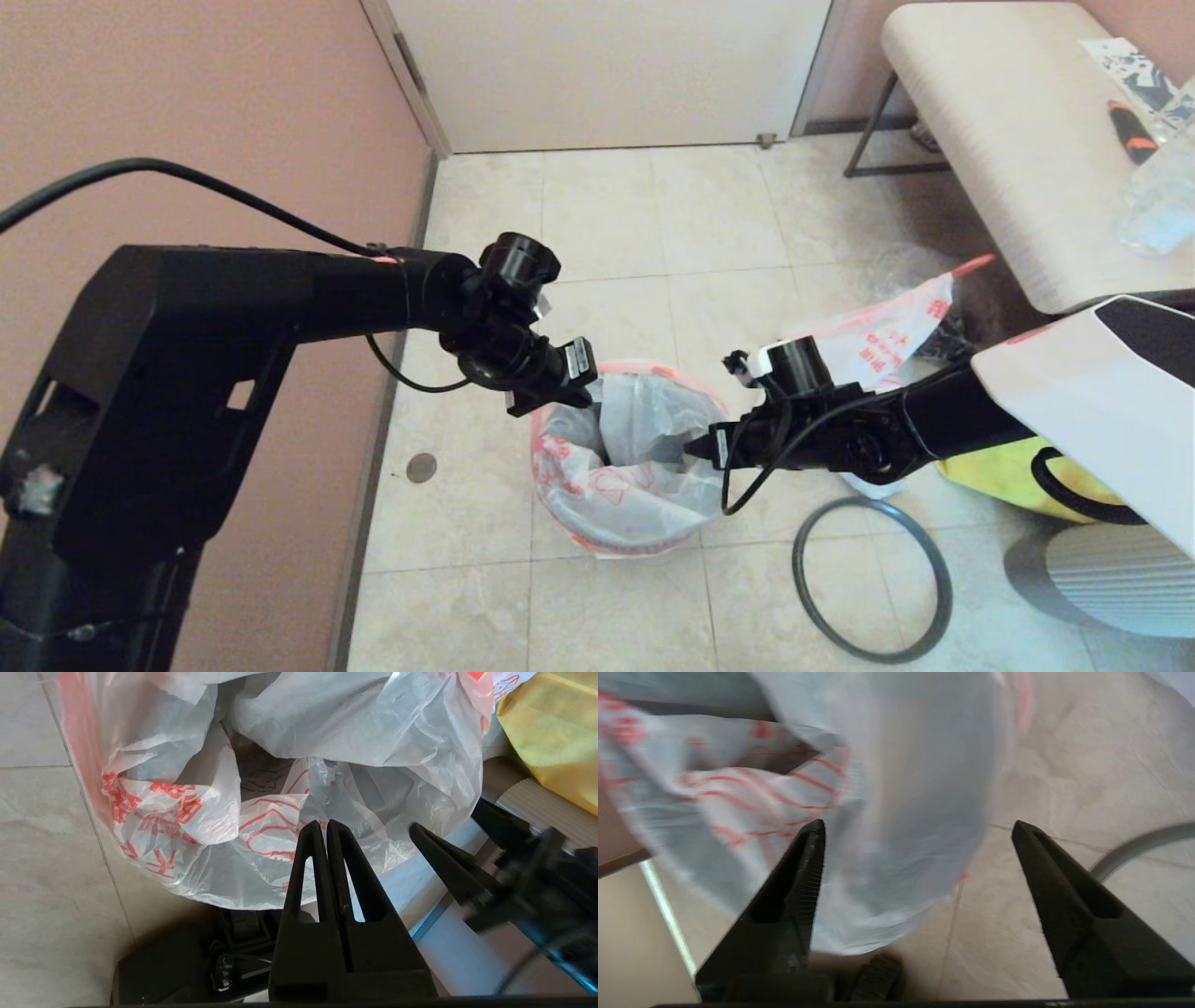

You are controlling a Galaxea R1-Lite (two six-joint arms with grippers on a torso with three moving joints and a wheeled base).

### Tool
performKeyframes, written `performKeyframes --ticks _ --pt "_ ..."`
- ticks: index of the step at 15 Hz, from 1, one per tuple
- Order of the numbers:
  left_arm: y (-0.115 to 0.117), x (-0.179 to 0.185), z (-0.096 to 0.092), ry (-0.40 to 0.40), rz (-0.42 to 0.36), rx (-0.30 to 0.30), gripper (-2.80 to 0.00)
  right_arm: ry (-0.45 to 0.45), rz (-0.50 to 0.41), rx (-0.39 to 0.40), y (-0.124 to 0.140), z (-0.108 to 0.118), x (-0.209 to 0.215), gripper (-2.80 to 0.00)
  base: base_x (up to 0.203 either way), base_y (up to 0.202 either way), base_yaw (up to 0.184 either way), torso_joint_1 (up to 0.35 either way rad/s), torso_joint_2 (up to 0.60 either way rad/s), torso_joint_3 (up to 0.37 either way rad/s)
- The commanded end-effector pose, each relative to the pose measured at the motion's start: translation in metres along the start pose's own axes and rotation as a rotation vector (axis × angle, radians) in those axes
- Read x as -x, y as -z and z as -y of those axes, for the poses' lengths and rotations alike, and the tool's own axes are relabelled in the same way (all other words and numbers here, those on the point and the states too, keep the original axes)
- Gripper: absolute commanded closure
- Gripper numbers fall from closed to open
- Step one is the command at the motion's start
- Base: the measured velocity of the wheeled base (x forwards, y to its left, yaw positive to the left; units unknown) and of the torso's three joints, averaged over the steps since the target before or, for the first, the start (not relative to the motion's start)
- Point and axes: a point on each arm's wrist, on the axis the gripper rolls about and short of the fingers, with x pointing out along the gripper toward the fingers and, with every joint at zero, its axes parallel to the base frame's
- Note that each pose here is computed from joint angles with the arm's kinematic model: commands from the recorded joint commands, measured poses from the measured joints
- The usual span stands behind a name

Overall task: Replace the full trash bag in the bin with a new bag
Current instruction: Put the new garbage bag on the trash can

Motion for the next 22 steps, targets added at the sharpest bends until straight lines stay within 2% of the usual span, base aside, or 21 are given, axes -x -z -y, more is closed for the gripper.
performKeyframes --ticks 1,4,5,6,9,12,16,18,22 --pt "0.001 0.0 0.001 0.001 -0.004 0.002 0.0 -0.021 0.03 -0.002 -0.008 -0.003 0.016 -2.8 0.0 0.0 0.0 0.0 0.0 0.0" --pt "-0.001 0.003 0.001 0.002 0.005 0.003 0.0 -0.05 0.088 -0.011 -0.021 -0.01 0.041 -2.8 0.0 0.0 0.0 0.0 0.0 0.0" --pt "-0.001 0.006 0.001 0.004 0.01 0.003 0.0 -0.077 0.134 -0.009 -0.028 -0.013 0.045 -2.8 0.0 0.0 0.0 0.0 0.0 0.0" --pt "-0.002 0.007 0.001 0.005 0.014 0.004 0.0 -0.099 0.172 -0.006 -0.036 -0.016 0.046 0.0 0.0 0.0 0.0 0.0 0.0 0.0" --pt "-0.008 0.007 -0.005 0.006 0.041 0.018 0.0 -0.131 0.248 0.009 -0.065 -0.025 0.029 0.0 0.0 0.0 0.0 0.0 0.0 0.0" --pt "-0.013 0.008 -0.009 0.009 0.065 0.031 0.0 -0.139 0.274 0.031 -0.088 -0.034 0.001 0.0 0.0 0.0 0.0 0.0 0.0 0.0" --pt "-0.013 0.002 -0.012 0.007 0.059 0.033 0.0 -0.097 0.166 0.109 -0.066 -0.029 -0.047 0.0 0.0 0.0 0.0 0.0 0.0 0.0" --pt "-0.014 0.002 -0.013 0.009 0.058 0.037 0.0 -0.099 0.2 0.109 -0.069 -0.026 -0.049 0.0 0.0 0.0 0.0 0.0 0.0 0.0" --pt "-0.015 0.003 -0.013 0.012 0.064 0.037 0.0 -0.095 0.214 0.106 -0.072 -0.022 -0.047 0.0 0.0 0.0 0.0 0.0 0.0 0.0"
